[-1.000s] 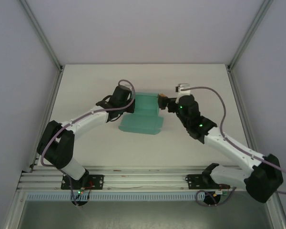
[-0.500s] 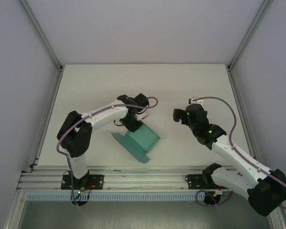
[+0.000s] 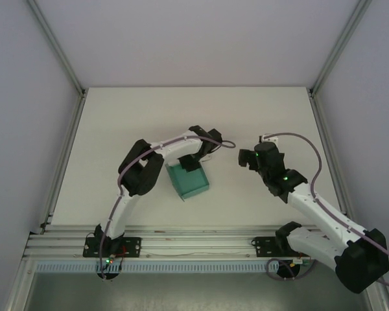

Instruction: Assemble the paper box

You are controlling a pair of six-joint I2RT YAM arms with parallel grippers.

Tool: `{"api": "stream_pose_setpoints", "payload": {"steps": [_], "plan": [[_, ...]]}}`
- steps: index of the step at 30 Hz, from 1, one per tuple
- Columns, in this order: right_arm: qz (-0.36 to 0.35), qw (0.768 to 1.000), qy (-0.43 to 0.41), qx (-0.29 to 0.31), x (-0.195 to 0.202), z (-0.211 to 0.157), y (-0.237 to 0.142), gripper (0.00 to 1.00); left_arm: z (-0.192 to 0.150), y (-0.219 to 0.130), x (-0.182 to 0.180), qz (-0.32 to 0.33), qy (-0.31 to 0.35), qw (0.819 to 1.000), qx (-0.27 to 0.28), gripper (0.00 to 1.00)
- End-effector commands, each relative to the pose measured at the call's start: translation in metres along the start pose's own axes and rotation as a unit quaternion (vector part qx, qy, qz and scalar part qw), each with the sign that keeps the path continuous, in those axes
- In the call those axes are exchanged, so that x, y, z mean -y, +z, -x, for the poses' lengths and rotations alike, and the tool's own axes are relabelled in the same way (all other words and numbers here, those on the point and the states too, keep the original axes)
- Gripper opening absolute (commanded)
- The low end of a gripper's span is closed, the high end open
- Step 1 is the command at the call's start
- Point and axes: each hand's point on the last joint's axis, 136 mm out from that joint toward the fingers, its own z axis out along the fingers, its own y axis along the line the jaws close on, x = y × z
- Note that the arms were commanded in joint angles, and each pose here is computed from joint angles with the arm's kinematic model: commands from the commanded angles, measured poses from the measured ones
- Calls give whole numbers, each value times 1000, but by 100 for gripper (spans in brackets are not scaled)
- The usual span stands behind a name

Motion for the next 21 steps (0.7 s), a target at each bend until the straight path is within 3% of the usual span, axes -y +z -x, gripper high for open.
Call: {"api": "stream_pose_setpoints", "payload": {"steps": [1, 7, 12, 14, 17, 21], "plan": [[-19, 999, 21, 28, 12, 6, -6, 100, 18, 10, -25, 88, 8, 996, 0, 0], [-36, 998, 39, 44, 26, 5, -16, 100, 39, 23, -31, 165, 16, 986, 24, 0], [-30, 998, 46, 39, 27, -2, -16, 100, 42, 41, -23, 179, 40, 983, 0, 0], [-31, 998, 45, 35, 27, -4, -16, 100, 43, 41, -20, 170, 37, 985, 5, 7], [-35, 998, 42, 32, 30, -5, -18, 100, 44, 28, -18, 144, 29, 989, 32, 30], [-24, 998, 41, 34, 28, -4, -23, 100, 47, 0, -25, 133, 15, 988, 76, 51]]}}
